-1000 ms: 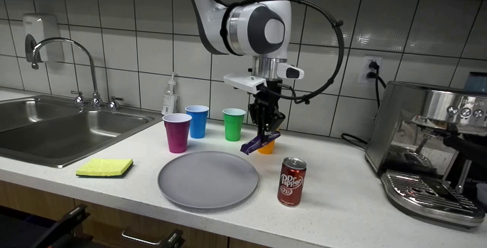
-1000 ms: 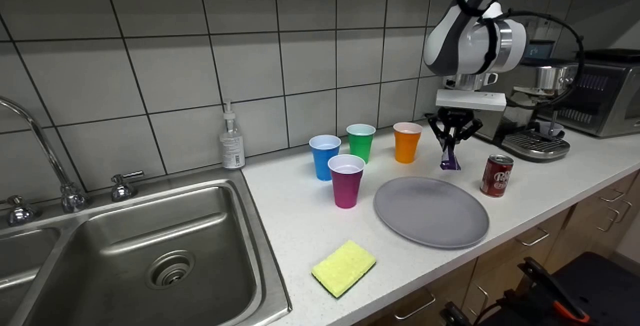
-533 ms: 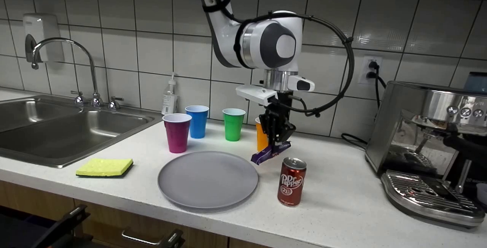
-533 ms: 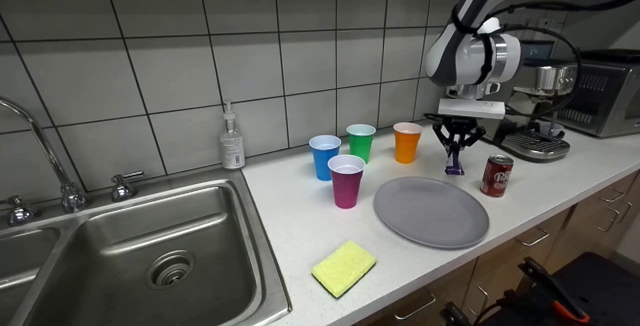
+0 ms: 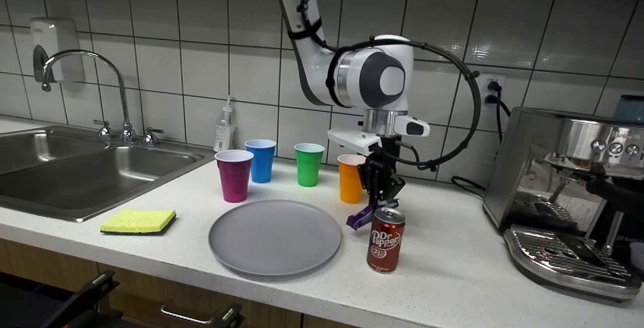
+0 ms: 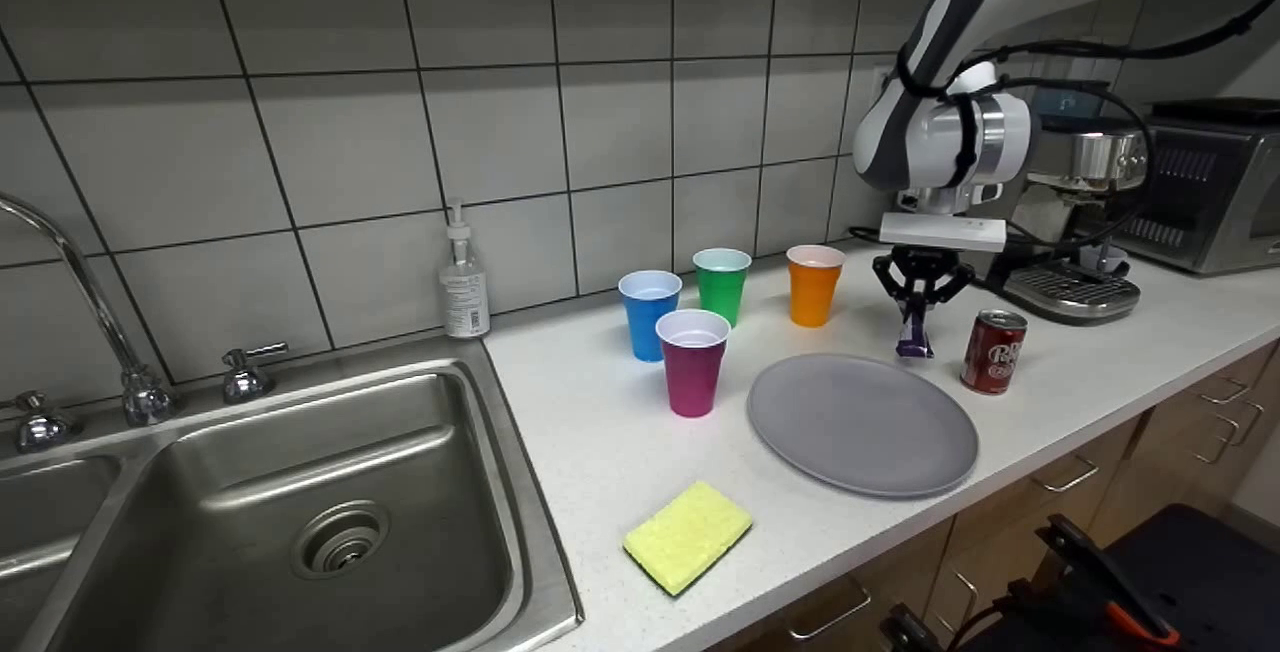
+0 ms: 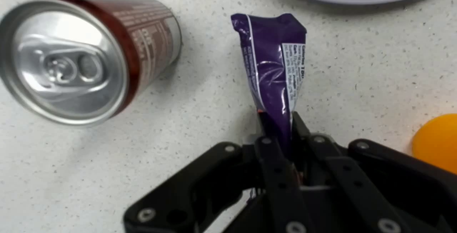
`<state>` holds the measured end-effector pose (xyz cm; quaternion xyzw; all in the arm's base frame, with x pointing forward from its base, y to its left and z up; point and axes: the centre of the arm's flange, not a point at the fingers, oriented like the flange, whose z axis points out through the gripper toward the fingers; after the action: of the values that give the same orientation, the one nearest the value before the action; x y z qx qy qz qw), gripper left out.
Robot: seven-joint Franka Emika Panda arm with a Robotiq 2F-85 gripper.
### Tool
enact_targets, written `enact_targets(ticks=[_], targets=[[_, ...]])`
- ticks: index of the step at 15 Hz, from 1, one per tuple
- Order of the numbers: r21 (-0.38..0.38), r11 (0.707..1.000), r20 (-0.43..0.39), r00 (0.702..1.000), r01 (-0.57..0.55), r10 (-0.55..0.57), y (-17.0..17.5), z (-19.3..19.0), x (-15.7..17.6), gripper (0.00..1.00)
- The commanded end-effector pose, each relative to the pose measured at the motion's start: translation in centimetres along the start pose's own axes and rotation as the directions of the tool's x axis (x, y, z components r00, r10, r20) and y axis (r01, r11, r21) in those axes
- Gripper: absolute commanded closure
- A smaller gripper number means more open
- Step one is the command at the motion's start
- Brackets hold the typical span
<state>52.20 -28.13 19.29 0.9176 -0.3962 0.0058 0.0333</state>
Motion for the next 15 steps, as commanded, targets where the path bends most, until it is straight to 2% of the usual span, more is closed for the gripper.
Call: enact_targets(ticks=[1,2,3,4,11,15], targets=[[-0.007,0.999,0.019,0.999,-0.036,0.036,0.2,0.3,2.2,0.87],[-0.012,0.999,0.021,0.999,-0.037,0.037,0.3,0.5,2.3,0.60],[-0.015,0.999,0.023,0.999,-0.039,0.039,0.4,0.7,2.4,0.60],[-0.019,0.999,0.026,0.999,-0.041,0.042,0.5,0.8,2.4,0.55],[-0.009,1.000,0.031,0.999,-0.025,0.025,0.4,-0.6,1.8,0.03],[0.011,1.000,0.007,1.000,-0.026,0.026,0.3,-2.3,1.6,0.00]])
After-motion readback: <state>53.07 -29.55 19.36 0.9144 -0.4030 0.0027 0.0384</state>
